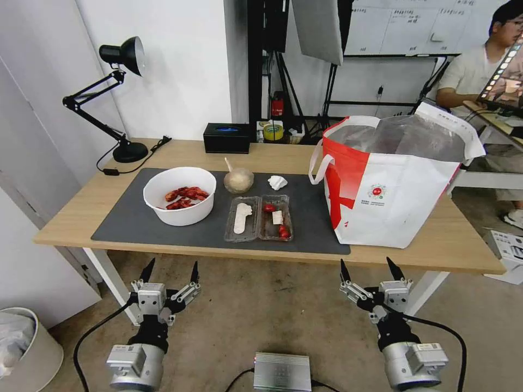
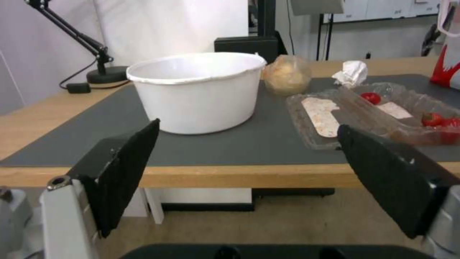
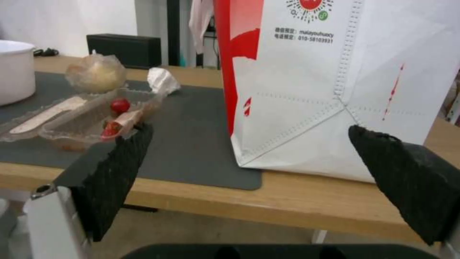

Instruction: Pick up the trash from the table and place it into the takeout bag.

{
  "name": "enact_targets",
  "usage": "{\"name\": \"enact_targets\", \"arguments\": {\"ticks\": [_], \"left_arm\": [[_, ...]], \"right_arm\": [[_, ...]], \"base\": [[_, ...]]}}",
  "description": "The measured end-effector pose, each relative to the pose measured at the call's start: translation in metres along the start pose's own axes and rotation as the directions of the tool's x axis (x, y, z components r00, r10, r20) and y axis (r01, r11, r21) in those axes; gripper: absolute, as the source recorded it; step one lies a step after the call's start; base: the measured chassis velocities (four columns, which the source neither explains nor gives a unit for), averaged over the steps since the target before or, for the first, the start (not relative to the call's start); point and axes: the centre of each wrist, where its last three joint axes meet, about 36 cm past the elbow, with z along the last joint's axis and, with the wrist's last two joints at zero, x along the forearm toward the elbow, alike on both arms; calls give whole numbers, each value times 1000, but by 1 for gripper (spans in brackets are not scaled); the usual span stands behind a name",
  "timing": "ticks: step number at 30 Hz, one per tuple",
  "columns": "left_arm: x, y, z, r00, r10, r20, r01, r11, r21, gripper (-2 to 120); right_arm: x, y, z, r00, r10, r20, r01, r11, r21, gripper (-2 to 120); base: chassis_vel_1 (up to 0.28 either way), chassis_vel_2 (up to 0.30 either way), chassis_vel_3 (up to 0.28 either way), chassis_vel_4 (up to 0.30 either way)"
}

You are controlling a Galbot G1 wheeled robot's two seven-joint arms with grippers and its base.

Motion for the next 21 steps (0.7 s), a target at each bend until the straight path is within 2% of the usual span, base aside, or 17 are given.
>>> {"name": "enact_targets", "arguments": {"ticks": [21], "left_arm": [[0,0,0,1000,0,0,0,1000,0,100]], "right_arm": [[0,0,0,1000,0,0,0,1000,0,100]], "base": [[0,0,0,0]]}}
